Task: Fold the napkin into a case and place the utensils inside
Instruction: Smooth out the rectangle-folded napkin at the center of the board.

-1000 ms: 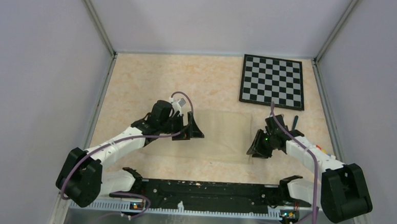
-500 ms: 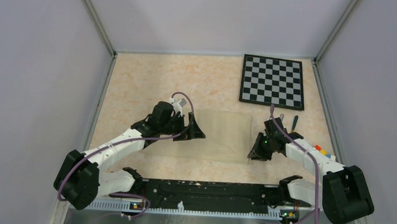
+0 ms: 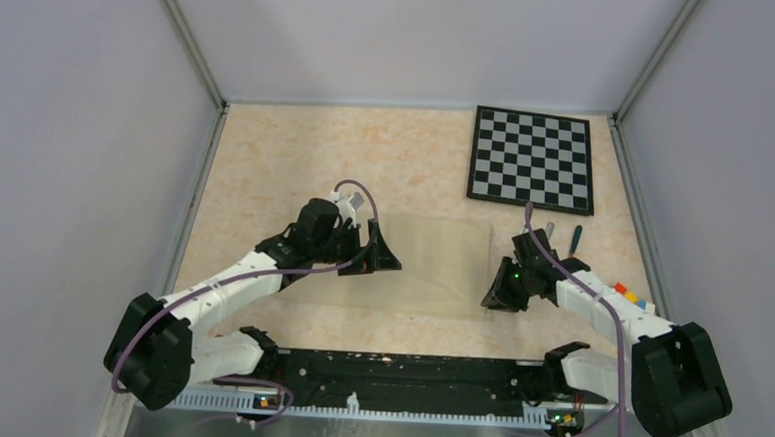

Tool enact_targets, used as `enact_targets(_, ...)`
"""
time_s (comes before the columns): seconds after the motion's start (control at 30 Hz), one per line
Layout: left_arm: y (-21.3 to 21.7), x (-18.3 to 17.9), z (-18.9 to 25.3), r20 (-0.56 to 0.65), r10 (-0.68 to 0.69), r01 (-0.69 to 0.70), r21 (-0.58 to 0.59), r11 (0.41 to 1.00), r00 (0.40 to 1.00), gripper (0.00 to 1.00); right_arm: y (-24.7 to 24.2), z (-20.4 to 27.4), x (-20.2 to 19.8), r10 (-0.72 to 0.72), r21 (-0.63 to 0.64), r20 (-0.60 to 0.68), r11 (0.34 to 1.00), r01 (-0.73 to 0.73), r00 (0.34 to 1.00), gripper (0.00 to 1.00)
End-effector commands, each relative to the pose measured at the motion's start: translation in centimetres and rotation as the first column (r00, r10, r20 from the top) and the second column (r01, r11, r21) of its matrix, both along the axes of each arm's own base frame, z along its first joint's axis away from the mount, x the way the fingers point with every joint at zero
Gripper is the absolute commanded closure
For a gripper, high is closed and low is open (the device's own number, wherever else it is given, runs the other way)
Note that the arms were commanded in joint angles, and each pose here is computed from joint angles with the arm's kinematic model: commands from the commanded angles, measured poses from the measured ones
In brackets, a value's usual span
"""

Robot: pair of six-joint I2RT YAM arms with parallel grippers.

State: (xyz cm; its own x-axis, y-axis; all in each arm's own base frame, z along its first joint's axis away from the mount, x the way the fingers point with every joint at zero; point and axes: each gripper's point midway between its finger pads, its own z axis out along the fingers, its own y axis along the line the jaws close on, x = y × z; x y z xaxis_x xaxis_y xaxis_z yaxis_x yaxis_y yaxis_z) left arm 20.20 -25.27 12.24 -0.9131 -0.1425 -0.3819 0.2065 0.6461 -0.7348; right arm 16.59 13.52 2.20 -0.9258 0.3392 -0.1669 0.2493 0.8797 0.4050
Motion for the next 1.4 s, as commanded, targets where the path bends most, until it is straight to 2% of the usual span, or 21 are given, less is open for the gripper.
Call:
enact_targets(0.0,-0.1,-0.2,1.3,0.041,-0.007,0.007,-0.022,1.000,0.999,0.01,0.5,0.2,1.3,-0.008,0.007,0.040,1.000,0.008,0.999,0.80)
enact_targets(0.13,0.0,-0.2,1.1,0.039,-0.001,0.002,-0.017,1.000,0.999,0.01,0.4,0.5,1.5,-0.002,-0.003,0.048,1.000,0.003,0.999,0.86)
enact_targets(0.23,0.0,-0.3,1.0,0.037,-0.002,0.003,-0.017,1.000,0.999,0.01,0.5,0.7,1.4,0.000,0.000,0.043,1.000,0.000,0.999,0.99)
enact_targets(0.27,0.0,-0.4,0.9,0.034,-0.004,0.005,-0.018,1.000,0.999,0.01,0.6,1.0,1.4,0.000,0.003,0.043,1.000,0.000,0.999,1.00)
enact_targets(0.5,0.0,-0.5,0.7,0.033,-0.009,0.010,-0.014,1.000,0.999,0.01,1.4,4.6,0.1,-0.024,0.087,0.035,0.996,0.021,0.999,1.00)
enact_targets(0.6,0.1,-0.5,0.5,0.034,-0.010,0.010,-0.014,1.000,0.999,0.01,1.7,4.5,-1.0,-0.064,0.134,-0.002,0.989,0.064,0.998,1.00)
enact_targets(0.8,0.1,-0.6,0.5,0.036,-0.015,0.015,-0.009,1.000,0.999,0.01,0.5,3.7,-2.3,-0.121,0.089,-0.042,0.988,0.125,0.992,1.00)
enact_targets(0.97,-0.2,-1.2,-0.1,0.007,-0.037,0.037,-0.022,0.999,0.999,0.01,1.2,4.2,-2.3,-0.136,0.141,-0.053,0.980,0.142,0.989,1.00)
enact_targets(1.07,-0.9,-2.2,-0.7,-0.017,-0.061,0.060,-0.055,0.997,0.998,0.06,1.4,5.1,-2.0,-0.141,0.149,-0.047,0.978,0.146,0.989,1.00)
enact_targets(1.13,-1.1,-2.9,-1.4,-0.022,-0.067,0.066,-0.034,0.997,0.998,0.09,1.3,5.6,-2.0,-0.149,0.146,-0.044,0.977,0.154,0.988,1.00)
enact_targets(1.37,-2.4,-5.2,-3.4,-0.048,-0.110,0.110,0.003,0.994,0.993,0.13,0.1,1.5,-5.1,-0.190,0.107,-0.142,0.973,0.206,0.971,1.00)
